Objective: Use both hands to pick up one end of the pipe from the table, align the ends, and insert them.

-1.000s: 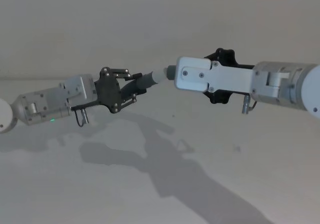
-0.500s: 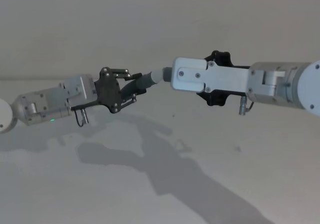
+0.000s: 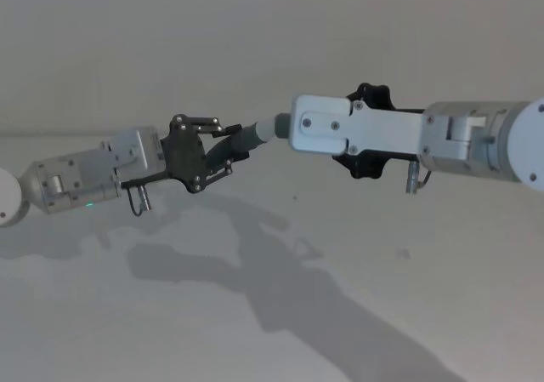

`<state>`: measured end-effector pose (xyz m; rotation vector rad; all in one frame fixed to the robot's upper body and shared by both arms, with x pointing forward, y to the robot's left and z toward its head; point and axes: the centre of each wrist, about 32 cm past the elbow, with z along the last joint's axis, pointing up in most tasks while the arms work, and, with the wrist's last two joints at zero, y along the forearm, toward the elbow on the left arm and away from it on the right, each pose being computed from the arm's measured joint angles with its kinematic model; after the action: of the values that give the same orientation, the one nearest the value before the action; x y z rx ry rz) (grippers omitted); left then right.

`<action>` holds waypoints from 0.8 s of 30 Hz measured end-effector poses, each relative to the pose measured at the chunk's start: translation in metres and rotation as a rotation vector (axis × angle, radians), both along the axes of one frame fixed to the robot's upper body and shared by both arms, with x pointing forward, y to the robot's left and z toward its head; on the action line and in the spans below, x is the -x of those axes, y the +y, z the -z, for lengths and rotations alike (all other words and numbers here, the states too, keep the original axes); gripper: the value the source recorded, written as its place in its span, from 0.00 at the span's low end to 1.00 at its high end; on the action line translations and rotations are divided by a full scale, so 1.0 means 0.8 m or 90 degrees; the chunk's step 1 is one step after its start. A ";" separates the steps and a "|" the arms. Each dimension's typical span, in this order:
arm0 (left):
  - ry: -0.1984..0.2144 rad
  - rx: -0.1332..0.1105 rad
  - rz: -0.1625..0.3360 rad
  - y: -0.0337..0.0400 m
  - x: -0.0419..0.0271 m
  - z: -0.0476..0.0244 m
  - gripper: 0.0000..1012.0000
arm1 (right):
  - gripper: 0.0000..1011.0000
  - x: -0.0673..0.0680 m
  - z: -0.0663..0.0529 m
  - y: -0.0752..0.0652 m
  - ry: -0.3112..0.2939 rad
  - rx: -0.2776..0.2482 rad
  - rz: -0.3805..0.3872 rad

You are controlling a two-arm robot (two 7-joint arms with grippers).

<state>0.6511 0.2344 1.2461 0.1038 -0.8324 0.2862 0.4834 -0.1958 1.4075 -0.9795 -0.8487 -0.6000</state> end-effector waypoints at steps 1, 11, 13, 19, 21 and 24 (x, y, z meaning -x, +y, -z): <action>0.000 0.000 0.000 0.0000 0.0000 0.0000 0.32 | 0.22 0.000 0.000 0.000 0.000 0.000 0.000; 0.000 0.000 0.000 0.0002 0.0000 0.0000 0.32 | 0.22 -0.003 -0.004 0.003 0.005 0.015 0.001; 0.000 0.000 0.000 0.0002 0.0000 0.0000 0.32 | 0.22 -0.003 -0.005 0.003 0.006 0.019 0.002; 0.000 0.000 0.000 0.0001 0.0000 0.0000 0.32 | 0.22 -0.005 -0.007 0.007 0.012 0.038 0.007; 0.000 0.000 0.000 0.0001 0.0000 0.0000 0.32 | 0.22 -0.006 -0.008 0.008 0.014 0.042 0.009; 0.000 0.000 0.000 0.0002 0.0000 0.0000 0.32 | 0.22 -0.006 -0.010 0.010 0.014 0.049 0.011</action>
<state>0.6511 0.2345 1.2461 0.1042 -0.8325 0.2860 0.4881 -0.1881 1.4157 -1.0626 -0.8500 -0.5730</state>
